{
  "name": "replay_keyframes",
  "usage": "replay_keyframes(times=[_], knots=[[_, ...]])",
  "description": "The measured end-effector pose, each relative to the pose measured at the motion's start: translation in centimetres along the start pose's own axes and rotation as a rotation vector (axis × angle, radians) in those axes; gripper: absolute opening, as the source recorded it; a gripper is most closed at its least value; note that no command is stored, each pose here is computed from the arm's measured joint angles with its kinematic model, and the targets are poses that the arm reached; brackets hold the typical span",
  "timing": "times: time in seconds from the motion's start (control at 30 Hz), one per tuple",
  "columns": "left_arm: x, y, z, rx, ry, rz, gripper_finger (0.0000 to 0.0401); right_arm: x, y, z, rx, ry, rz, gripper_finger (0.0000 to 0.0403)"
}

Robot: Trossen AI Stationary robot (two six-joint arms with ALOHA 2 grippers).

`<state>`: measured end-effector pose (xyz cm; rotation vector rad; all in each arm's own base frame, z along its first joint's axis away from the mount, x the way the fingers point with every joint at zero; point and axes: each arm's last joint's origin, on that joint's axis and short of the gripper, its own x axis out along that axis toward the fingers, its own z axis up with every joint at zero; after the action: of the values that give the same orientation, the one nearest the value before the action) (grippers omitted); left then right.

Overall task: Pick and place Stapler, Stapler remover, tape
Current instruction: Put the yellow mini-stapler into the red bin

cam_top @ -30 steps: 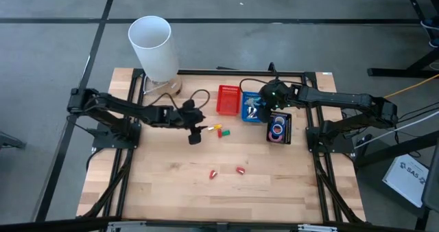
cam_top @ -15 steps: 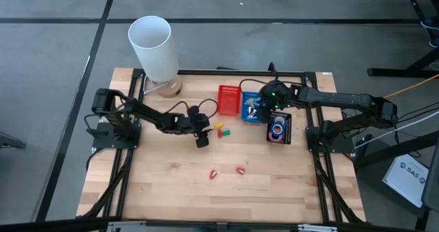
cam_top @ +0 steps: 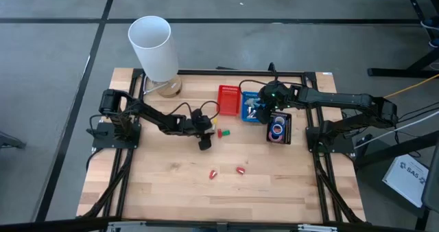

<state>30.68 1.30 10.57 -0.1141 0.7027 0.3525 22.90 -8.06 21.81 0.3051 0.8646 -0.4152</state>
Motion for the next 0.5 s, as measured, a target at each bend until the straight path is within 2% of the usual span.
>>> replay_keyframes(times=[0.3, 0.5], knots=[[0.01, -0.07, 0.47, -0.095, -0.050, -0.002, 0.0200, 0.00, 0.02, 0.10, 0.001, -0.011, 0.002, 0.0198], [0.19, 0.41, -0.07, -0.135, -0.042, 0.150, 0.0200, 0.00, 0.03, 0.14, 0.001, -0.014, 0.003, 0.0197]])
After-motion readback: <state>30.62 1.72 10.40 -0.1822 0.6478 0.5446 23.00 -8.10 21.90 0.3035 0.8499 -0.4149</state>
